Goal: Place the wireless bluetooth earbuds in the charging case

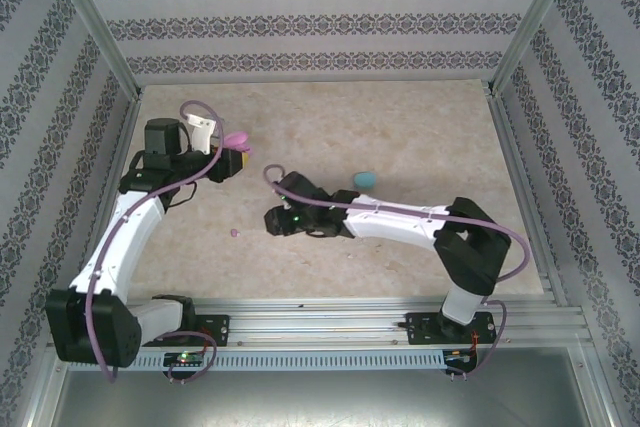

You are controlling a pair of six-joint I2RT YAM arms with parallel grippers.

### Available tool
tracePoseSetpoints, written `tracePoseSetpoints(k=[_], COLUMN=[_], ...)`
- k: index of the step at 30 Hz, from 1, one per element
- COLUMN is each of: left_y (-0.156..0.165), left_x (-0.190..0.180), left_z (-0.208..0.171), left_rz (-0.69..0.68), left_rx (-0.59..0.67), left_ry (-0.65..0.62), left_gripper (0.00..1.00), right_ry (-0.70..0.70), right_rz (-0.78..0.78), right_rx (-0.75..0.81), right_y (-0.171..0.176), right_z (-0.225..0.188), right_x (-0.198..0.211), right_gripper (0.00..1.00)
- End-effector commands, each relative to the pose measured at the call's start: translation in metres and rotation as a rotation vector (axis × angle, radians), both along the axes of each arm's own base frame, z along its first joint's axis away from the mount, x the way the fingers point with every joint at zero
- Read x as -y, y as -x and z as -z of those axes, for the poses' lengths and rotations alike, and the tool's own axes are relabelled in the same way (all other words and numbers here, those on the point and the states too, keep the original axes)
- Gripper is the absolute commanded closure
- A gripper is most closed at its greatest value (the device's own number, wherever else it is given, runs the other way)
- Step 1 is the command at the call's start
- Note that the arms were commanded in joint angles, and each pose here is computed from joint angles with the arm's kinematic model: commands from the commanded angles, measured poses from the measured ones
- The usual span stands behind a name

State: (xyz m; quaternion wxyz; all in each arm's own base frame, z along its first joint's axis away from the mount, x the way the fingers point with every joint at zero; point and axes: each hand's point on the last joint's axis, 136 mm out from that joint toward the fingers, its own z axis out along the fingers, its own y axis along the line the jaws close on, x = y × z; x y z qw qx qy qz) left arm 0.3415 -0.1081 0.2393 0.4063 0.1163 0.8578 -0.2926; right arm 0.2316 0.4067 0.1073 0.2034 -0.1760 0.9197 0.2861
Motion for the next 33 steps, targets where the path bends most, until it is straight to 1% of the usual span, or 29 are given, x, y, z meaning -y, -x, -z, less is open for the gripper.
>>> tracePoseSetpoints(k=[1, 7, 12, 20, 25, 33], left_y=[-0.02, -0.05, -0.065, -0.075, -0.078, -0.082], left_x=[-0.001, -0.006, -0.011, -0.022, -0.025, -0.026], left_z=[-0.023, -0.022, -0.016, 0.0, 0.005, 0.013], left_rz=[-0.01, -0.034, -0.044, -0.058, -0.058, -0.054], left_rx=[0.036, 0.0, -0.036, -0.073, -0.08, -0.096], left_ry=[0.047, 0.04, 0.037, 0.05, 0.057, 0.068], left_gripper=[0.79, 0.79, 0.79, 0.79, 0.79, 0.79], right_ry=[0.074, 0.174, 0.25, 0.39, 0.432, 0.446], right_rz=[-0.074, -0.225, -0.291, -0.303, -0.303, -0.295], right_rx=[0.091, 0.137, 0.105, 0.072, 0.062, 0.092], right_y=[0.009, 0.025, 0.028, 0.015, 0.005, -0.011], right_z=[-0.001, -0.001, 0.017, 0.041, 0.053, 0.056], right_x=[-0.025, -0.067, -0.092, -0.099, -0.103, -0.109], right_gripper=[0.62, 0.63, 0.63, 0.64, 0.64, 0.68])
